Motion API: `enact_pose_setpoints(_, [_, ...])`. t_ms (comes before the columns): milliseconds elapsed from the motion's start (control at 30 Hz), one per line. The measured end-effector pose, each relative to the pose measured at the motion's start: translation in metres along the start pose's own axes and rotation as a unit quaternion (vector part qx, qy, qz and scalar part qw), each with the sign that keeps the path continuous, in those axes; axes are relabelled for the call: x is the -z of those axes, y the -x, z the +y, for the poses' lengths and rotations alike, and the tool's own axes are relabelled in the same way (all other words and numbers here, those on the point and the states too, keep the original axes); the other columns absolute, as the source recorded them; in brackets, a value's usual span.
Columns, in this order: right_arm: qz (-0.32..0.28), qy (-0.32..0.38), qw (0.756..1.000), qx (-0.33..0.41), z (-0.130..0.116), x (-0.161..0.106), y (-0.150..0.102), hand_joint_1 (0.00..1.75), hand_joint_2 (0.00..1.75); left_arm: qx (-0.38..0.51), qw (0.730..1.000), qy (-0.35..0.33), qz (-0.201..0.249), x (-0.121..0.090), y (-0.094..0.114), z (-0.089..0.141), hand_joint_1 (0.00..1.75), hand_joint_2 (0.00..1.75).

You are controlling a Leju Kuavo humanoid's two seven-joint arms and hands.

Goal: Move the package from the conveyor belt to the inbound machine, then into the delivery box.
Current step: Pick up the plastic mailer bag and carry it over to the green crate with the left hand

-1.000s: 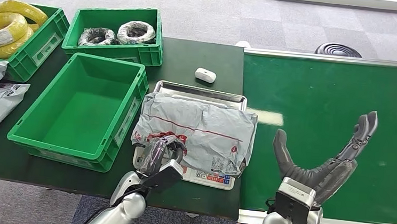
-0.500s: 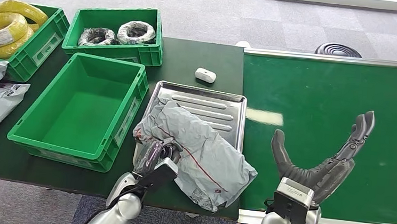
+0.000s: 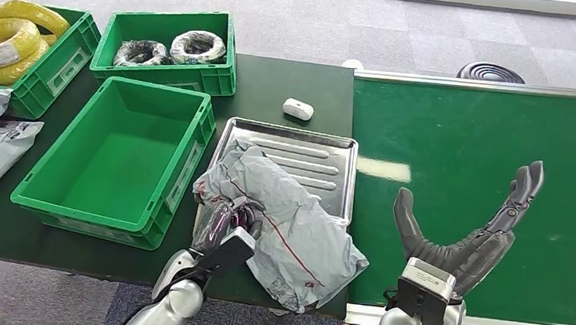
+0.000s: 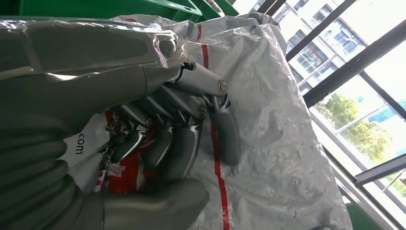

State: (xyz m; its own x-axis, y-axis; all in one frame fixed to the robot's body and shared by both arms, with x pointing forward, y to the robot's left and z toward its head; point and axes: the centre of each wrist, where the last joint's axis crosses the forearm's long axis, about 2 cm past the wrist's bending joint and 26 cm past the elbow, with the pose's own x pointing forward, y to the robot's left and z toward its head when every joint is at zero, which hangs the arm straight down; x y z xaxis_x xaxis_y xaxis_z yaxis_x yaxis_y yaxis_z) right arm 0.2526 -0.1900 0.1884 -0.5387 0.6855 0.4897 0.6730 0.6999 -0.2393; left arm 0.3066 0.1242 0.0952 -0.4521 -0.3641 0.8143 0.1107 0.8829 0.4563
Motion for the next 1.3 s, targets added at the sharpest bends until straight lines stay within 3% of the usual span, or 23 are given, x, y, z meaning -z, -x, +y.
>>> enact_pose_setpoints(967, [-0.001,-0.004,1.0,-0.002,0.0,-0.002,-0.001,0.0,1.75,0.02,0.999,-0.022,0.013,-0.003,0.003,0.009,0.0,1.75])
enact_pose_setpoints(1200, [0.0,-0.004,1.0,-0.002,0.0,-0.002,0.0,0.0,1.75,0.059,0.997,-0.05,0.0,-0.002,0.0,0.014,0.0,1.75])
enact_pose_setpoints(1300, [0.0,-0.004,1.0,-0.002,0.0,-0.002,0.0,0.0,1.75,0.122,0.99,-0.073,-0.008,0.0,-0.002,0.017,1.23,1.75])
